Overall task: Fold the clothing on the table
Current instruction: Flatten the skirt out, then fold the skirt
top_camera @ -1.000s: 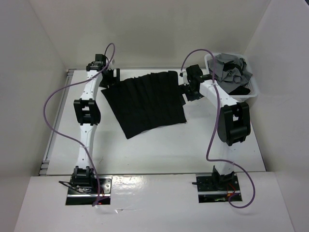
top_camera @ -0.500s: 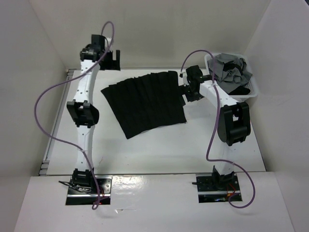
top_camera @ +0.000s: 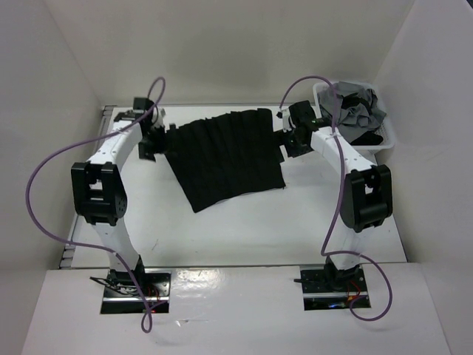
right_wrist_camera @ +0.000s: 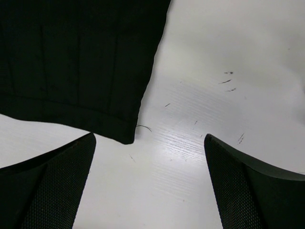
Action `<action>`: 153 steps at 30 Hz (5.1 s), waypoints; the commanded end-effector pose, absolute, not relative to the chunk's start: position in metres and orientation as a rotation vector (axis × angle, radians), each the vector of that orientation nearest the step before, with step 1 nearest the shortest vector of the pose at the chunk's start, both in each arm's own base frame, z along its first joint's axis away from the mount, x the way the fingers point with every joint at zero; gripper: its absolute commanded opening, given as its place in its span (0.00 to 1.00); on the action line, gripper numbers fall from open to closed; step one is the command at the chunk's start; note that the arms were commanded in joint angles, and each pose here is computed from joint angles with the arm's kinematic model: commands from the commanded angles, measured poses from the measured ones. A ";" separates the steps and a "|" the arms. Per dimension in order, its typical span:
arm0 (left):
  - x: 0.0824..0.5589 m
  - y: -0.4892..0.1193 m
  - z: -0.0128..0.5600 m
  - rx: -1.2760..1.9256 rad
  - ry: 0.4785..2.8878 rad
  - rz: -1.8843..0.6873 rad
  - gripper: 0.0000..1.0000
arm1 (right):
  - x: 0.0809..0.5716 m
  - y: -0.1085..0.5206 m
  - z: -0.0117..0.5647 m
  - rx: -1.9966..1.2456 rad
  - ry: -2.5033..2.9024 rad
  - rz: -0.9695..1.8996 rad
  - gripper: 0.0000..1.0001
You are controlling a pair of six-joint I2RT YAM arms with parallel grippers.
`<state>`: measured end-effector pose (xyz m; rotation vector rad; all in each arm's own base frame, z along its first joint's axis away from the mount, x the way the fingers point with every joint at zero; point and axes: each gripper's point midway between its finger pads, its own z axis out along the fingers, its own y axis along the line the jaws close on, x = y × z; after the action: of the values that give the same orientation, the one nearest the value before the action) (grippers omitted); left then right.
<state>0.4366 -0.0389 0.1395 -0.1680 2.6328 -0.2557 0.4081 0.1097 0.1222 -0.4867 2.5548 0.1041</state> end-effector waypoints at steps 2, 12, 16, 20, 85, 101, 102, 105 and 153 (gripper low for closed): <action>0.419 -0.070 0.151 -0.168 2.585 -0.398 0.99 | 0.407 0.120 0.136 -0.474 2.508 0.170 0.98; 0.408 -0.089 0.114 -0.247 2.669 -0.500 0.99 | 0.403 0.125 0.141 -0.484 2.487 0.212 0.98; 0.408 -0.097 0.096 -0.279 2.714 -0.563 0.99 | 0.403 0.123 0.141 -0.480 2.488 0.200 0.98; 0.404 -0.104 0.078 -0.318 2.761 -0.613 0.99 | 0.404 0.119 0.149 -0.469 2.470 0.174 0.98; 0.399 -0.039 0.075 -0.246 2.772 -0.501 0.89 | 0.393 0.134 0.121 -0.452 2.539 0.300 0.96; 0.329 -0.064 0.034 -0.121 2.910 -0.737 0.53 | 0.380 0.143 0.114 -0.440 2.548 0.389 0.94; 0.326 -0.064 0.032 -0.125 2.919 -0.739 0.53 | 0.377 0.142 0.111 -0.440 2.558 0.389 0.94; 0.326 -0.063 0.021 -0.146 2.931 -0.756 0.56 | 0.379 0.144 0.112 -0.444 2.547 0.401 0.94; 0.320 -0.048 -0.014 -0.349 2.909 -1.028 0.86 | 0.374 0.149 0.104 -0.481 2.555 0.444 0.94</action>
<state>0.3308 -0.0545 0.0339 -0.4042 2.8308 -1.1107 0.3666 0.1434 0.0859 -0.4606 2.6396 0.4313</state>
